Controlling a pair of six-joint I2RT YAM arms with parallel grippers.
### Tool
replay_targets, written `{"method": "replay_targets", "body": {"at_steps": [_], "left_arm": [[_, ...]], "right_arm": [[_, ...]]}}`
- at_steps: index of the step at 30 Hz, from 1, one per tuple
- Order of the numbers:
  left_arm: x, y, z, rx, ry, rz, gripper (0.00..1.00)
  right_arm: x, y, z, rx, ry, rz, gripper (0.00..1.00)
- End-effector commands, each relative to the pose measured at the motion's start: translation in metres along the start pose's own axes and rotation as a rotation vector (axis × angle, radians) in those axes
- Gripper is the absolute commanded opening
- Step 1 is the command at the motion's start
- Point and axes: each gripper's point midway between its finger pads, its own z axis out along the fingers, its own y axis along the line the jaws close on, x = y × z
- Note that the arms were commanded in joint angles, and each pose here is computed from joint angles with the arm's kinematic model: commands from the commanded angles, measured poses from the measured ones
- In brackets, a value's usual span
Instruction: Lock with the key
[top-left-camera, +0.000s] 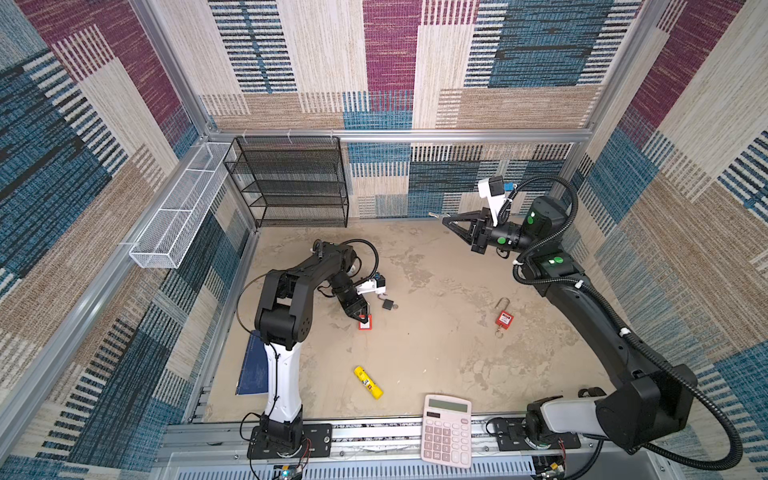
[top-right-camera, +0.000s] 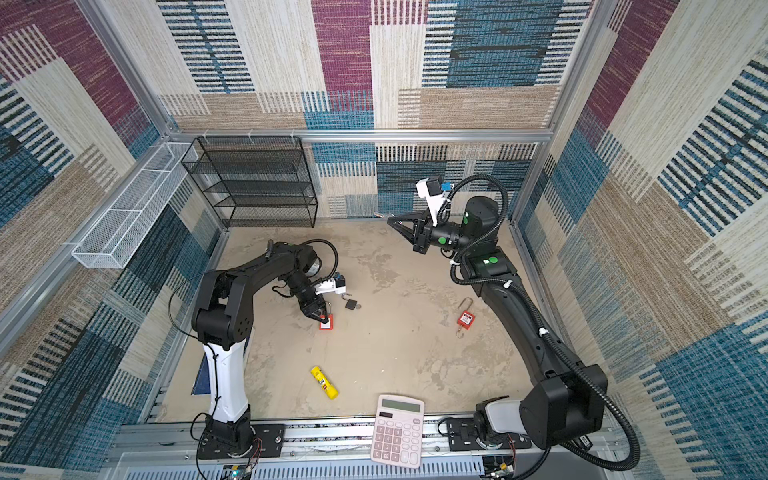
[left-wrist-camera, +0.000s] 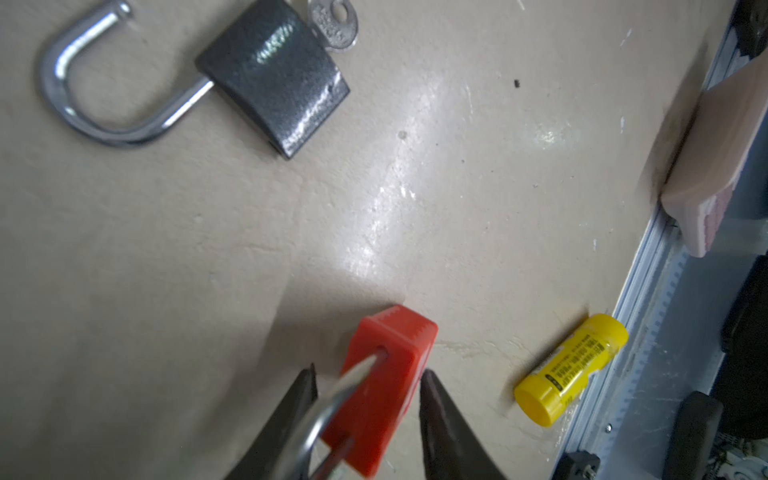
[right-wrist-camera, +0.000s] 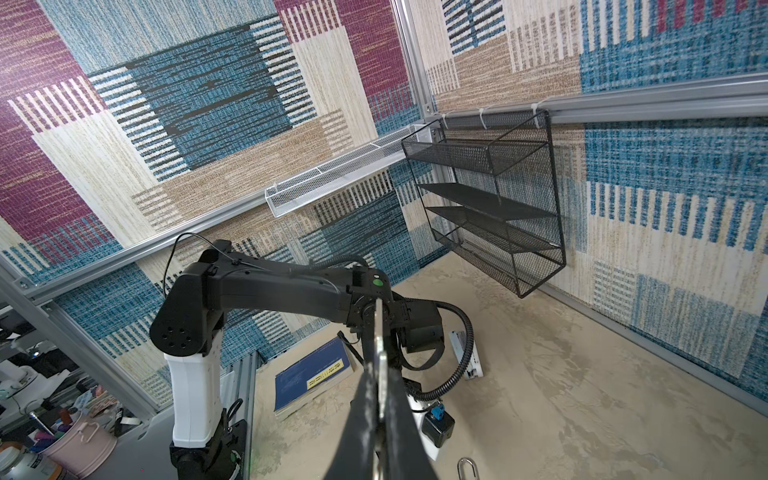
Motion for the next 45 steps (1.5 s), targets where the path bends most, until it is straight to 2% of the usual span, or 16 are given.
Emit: {"method": "replay_targets", "body": {"at_steps": [1, 9, 13, 17, 20, 23, 27, 30, 33, 36, 40, 42, 45], "left_arm": [[0.001, 0.005, -0.006, -0.043, 0.007, -0.004, 0.47], [-0.003, 0.026, -0.021, -0.168, 0.010, -0.023, 0.51], [-0.012, 0.036, -0.043, -0.263, -0.089, -0.027, 0.50], [-0.021, 0.035, -0.074, -0.337, -0.229, -0.080, 0.51], [-0.027, 0.027, -0.086, -0.346, -0.326, -0.181, 0.51], [-0.032, 0.017, -0.090, -0.306, -0.431, -0.283, 0.52], [-0.028, 0.015, -0.095, -0.335, -0.561, -0.452, 0.52], [-0.017, 0.016, -0.107, -0.422, -0.651, -0.558, 0.53], [-0.013, 0.007, -0.121, -0.468, -0.783, -0.570, 0.56], [-0.003, 0.004, -0.129, -0.495, -0.805, -0.635, 0.58], [0.001, -0.004, -0.126, -0.427, -0.784, -0.696, 0.58], [-0.002, -0.012, -0.121, -0.364, -0.793, -0.690, 0.57], [-0.003, -0.021, -0.118, -0.325, -0.798, -0.681, 0.56]], "right_arm": [[-0.006, 0.005, -0.001, -0.016, -0.009, -0.015, 0.00], [0.000, -0.005, 0.001, 0.019, 0.000, 0.015, 0.00], [0.014, -0.033, -0.005, 0.171, -0.046, 0.106, 0.00], [0.048, -0.063, -0.013, 0.309, -0.109, 0.348, 0.00], [0.092, -0.069, -0.006, 0.402, -0.105, 0.521, 0.00], [0.136, -0.066, 0.005, 0.490, -0.108, 0.704, 0.00], [0.189, -0.047, 0.024, 0.561, -0.132, 0.923, 0.00], [0.223, -0.036, 0.029, 0.611, -0.181, 1.076, 0.00], [0.254, -0.029, 0.042, 0.665, -0.140, 1.185, 0.00], [0.275, -0.018, 0.057, 0.715, -0.114, 1.242, 0.00], [0.321, -0.012, 0.062, 0.814, -0.112, 1.394, 0.01], [0.338, -0.008, 0.069, 0.832, -0.102, 1.452, 0.00], [0.350, -0.003, 0.084, 0.835, -0.077, 1.460, 0.00]]}}
